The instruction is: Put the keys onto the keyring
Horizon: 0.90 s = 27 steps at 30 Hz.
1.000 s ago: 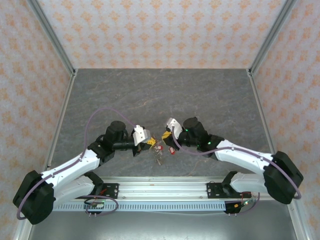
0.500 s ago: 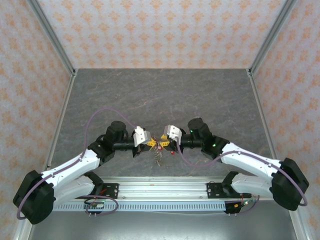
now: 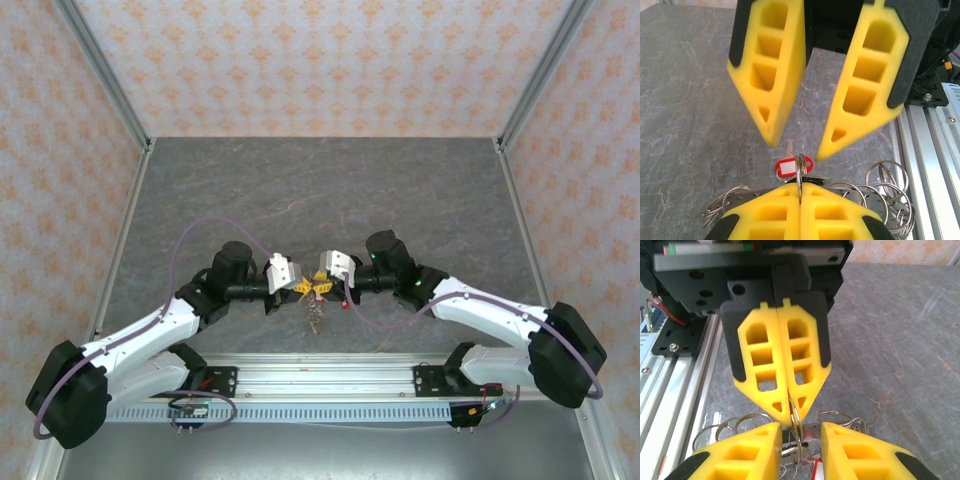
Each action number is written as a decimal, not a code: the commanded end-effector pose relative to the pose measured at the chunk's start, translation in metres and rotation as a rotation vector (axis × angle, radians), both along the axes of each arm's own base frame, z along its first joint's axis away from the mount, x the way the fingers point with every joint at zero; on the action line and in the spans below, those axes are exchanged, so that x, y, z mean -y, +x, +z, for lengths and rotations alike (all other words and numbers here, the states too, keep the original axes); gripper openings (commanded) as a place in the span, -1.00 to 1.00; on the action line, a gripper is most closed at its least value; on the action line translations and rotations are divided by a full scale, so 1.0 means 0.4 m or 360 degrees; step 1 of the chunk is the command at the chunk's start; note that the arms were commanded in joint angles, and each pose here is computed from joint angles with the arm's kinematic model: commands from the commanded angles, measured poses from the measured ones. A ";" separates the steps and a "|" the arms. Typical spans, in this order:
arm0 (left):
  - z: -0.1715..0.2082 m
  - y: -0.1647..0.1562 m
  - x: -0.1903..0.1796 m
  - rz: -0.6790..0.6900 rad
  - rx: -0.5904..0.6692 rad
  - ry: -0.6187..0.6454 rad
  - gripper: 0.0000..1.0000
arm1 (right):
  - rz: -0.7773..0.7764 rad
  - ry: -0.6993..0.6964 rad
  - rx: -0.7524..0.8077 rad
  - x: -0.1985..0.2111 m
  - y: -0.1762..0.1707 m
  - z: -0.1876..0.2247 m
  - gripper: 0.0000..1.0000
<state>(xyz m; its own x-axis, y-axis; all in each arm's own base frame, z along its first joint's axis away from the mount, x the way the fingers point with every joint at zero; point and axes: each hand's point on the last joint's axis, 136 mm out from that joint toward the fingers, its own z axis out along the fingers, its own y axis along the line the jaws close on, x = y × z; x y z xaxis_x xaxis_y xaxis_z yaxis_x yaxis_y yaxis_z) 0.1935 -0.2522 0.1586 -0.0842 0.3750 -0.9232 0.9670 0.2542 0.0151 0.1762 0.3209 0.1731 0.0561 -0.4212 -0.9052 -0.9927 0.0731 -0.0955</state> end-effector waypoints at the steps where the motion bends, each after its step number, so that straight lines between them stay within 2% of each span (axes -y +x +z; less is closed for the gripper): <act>1: 0.063 -0.004 0.017 -0.0065 0.0093 -0.0074 -1.00 | 0.0087 0.0027 0.0024 -0.015 -0.013 0.019 -0.47; 6: 0.061 -0.006 0.017 -0.0067 0.0090 -0.0073 -1.00 | 0.0047 0.0005 0.0032 -0.015 0.001 0.008 -0.56; 14: 0.051 -0.003 0.009 -0.0040 0.0082 -0.0031 -0.98 | 0.0011 0.0035 0.0044 -0.012 0.006 0.021 -0.98; 16: 0.043 0.001 0.004 -0.0022 0.0080 0.0002 -0.85 | 0.0015 0.0031 0.0037 -0.011 0.004 0.025 -1.00; 20: 0.030 0.008 -0.002 -0.0007 0.0077 0.0073 -0.74 | 0.0004 -0.0006 0.0012 -0.008 0.003 0.029 -1.00; 27: 0.012 0.017 -0.002 -0.0021 0.0064 0.0212 -0.68 | -0.0039 -0.0132 -0.0017 -0.003 0.009 0.023 -1.00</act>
<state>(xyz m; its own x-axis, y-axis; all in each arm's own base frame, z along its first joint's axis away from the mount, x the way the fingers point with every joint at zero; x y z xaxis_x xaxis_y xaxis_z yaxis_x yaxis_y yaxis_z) 0.1992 -0.2527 0.1668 -0.0575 0.4383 -0.8970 0.9672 0.2472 0.0588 0.1770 0.3191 0.1661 0.0051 -0.5006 -0.8657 -0.9943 0.0899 -0.0578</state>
